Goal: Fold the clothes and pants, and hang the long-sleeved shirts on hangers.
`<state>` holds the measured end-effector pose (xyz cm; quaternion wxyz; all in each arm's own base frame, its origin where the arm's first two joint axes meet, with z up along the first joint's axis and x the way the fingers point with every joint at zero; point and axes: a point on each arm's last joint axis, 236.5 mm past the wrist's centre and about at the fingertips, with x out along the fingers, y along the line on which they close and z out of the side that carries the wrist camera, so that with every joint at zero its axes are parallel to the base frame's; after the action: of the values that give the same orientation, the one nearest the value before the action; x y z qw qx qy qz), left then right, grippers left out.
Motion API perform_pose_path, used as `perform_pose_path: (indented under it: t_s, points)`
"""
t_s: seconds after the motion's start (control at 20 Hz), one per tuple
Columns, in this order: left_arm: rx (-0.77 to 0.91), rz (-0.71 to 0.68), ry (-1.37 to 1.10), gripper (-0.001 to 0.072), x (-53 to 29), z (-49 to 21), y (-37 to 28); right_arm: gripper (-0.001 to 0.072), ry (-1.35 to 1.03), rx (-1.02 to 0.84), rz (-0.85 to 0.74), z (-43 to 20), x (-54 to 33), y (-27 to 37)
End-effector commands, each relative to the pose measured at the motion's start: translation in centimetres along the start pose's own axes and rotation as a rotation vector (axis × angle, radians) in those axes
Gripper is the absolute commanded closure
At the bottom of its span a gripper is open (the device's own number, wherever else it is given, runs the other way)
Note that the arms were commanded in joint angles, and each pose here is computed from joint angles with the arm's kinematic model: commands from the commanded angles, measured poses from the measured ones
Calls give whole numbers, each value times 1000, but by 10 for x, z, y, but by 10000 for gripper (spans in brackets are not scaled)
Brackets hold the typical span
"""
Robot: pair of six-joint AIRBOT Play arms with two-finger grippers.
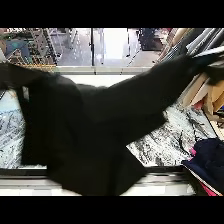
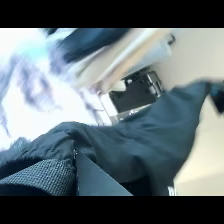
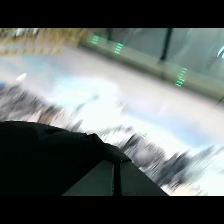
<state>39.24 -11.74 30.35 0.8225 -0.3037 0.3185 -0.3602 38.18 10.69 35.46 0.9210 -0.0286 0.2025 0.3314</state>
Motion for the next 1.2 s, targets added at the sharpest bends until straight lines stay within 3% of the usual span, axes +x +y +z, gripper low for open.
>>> perform_pose_path:
  t_s: [0.0, 0.2, 0.5, 0.95, 1.15]
  points:
    - [-343, 121, 69, 697, 82, -30, 161, 700, 229, 265, 132, -104, 126, -42]
    - [-660, 48, -94, 698, 138, -16, 260, 700, 252, 391, 118, -139, 177, -70]
    - [-587, -33, -79, 699, 125, 14, 252, 699, 421, 329, 301, -148, 128, -3]
    - [-544, 343, 267, 697, 47, -78, 333, 699, 990, 380, 813, -302, 104, 210]
    - [-416, 434, 448, 697, 13, -116, 352, 700, 1071, 269, 883, -362, 100, 281]
